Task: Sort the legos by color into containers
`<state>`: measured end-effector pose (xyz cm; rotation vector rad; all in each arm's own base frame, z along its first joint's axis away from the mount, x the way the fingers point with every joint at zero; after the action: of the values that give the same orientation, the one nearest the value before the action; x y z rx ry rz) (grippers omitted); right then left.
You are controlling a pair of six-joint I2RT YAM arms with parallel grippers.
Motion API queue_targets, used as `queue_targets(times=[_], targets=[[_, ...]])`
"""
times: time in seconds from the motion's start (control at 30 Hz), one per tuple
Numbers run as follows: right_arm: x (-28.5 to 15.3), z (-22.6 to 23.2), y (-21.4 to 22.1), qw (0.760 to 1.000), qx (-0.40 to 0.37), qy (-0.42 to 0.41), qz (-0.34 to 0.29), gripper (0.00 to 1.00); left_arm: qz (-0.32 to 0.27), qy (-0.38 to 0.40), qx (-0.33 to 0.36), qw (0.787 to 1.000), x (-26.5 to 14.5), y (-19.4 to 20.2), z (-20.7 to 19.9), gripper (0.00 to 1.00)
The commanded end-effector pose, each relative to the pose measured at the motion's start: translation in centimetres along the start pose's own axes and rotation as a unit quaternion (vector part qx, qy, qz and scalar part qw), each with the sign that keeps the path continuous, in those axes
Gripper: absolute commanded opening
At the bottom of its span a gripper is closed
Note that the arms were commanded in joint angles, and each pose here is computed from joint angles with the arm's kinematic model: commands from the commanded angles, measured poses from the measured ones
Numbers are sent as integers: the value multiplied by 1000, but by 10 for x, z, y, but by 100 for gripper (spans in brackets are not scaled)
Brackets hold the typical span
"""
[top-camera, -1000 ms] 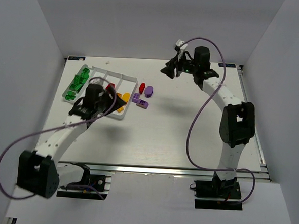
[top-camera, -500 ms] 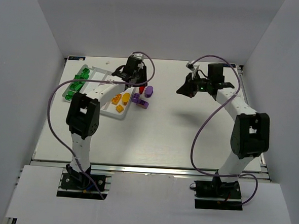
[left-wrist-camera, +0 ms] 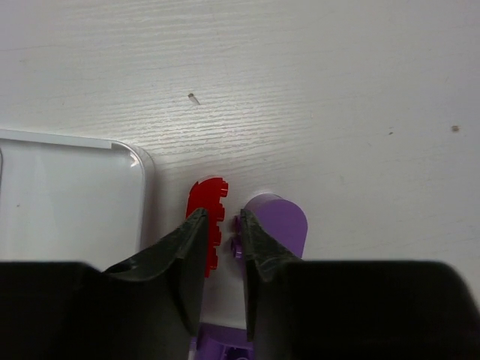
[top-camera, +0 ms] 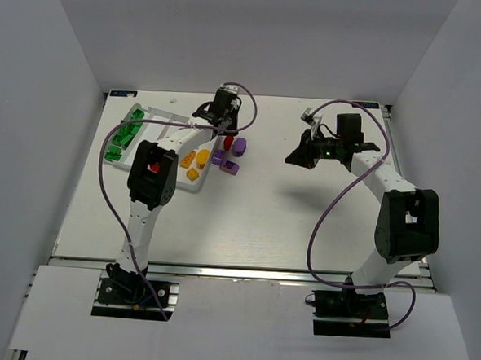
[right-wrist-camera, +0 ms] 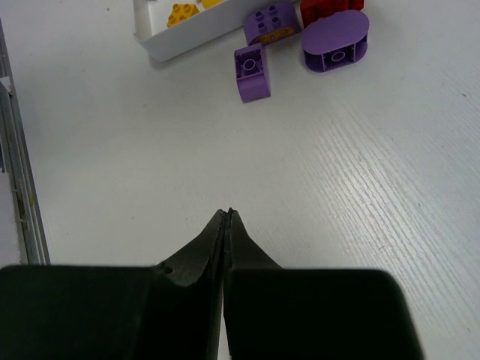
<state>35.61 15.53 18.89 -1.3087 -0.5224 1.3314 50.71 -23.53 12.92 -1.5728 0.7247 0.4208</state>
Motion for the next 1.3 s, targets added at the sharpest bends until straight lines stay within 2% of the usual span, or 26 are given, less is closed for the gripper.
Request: queue_targets(times=[0.0, 0.07, 0.17, 0.8, 0.83, 0.97, 1.1, 1.27], targets=[[-8, 6, -12, 1000, -18, -7, -22, 0, -18, -12, 7, 1000, -6, -17, 0, 37], [-8, 6, -10, 1000, -14, -7, -20, 0, -16, -17, 9, 1000, -3, -14, 1, 44], [-7, 4, -9, 1000, -9, -6, -19, 0, -16, -22, 13, 1000, -1, -14, 3, 47], [-11, 2, -11, 1000, -1, -2, -26, 0, 38, -29, 34, 998, 21, 19, 9, 47], [-12, 2, -12, 1000, 0, -2, -27, 0, 40, -30, 35, 998, 21, 20, 9, 47], [-12, 2, -14, 1000, 0, -1, -28, 0, 34, -15, 30, 999, 18, 17, 4, 29], [-14, 3, -16, 1000, -5, 0, -31, 0, -6, 15, 18, 1000, -4, -12, -6, 20], [-14, 5, -17, 999, -6, -2, -32, 0, -68, 43, 2, 997, -45, -52, -16, 18]])
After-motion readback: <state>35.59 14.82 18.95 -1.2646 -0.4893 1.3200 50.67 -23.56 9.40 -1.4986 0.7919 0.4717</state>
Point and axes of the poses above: each gripper's point midway between its finger pads, its own x axis out along the fingers, its own z axis along the line the jaws close on, y = z × x, the point moved 6 cm from there along -x, back along the fingers, and after that the axes turned 1 degree about -x, right-handed, at the moved point
